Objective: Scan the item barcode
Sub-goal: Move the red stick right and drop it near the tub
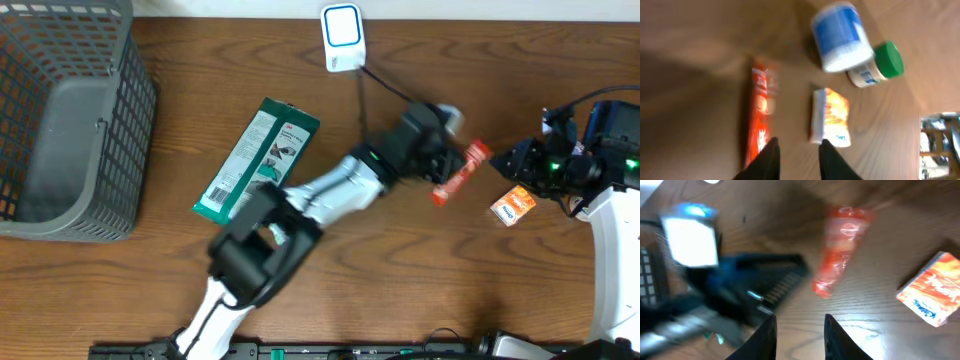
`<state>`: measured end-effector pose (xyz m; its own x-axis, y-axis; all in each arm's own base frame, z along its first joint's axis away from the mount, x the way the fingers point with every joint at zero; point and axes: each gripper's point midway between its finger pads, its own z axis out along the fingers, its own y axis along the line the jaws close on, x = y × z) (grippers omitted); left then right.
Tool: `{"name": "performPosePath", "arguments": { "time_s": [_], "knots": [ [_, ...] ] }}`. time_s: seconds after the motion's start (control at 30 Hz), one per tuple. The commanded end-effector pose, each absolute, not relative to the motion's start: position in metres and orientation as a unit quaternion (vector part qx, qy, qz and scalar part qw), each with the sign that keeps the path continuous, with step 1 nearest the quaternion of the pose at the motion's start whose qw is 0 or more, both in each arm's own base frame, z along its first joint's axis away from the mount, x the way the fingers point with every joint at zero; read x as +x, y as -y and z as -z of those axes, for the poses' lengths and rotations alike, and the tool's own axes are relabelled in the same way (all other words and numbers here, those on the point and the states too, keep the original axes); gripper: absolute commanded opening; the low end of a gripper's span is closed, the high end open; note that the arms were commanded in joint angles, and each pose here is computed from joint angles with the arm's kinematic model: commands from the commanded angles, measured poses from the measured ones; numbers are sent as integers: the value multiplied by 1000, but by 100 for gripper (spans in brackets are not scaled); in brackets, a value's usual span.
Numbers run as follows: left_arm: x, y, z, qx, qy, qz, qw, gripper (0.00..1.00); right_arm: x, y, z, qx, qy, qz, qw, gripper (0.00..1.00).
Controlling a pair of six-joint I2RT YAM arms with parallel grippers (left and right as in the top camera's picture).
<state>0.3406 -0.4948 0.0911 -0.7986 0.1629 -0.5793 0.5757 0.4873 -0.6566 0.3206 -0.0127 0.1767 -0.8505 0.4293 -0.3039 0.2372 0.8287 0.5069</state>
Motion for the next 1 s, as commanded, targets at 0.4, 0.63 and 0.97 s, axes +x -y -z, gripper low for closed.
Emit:
{"name": "performPosePath", "arguments": {
  "time_s": [0.4, 0.63, 0.97],
  "knots": [
    [361, 424, -185, 205, -862, 299, 355, 70, 312, 1, -167, 143, -947, -217, 189, 73],
    [358, 265, -236, 103, -924, 178, 322, 72, 306, -64, -164, 11, -957, -230, 174, 71],
    [322, 85, -229, -77, -972, 75, 207, 34, 301, -204, -138, -116, -947, -263, 140, 24]
  ]
}}
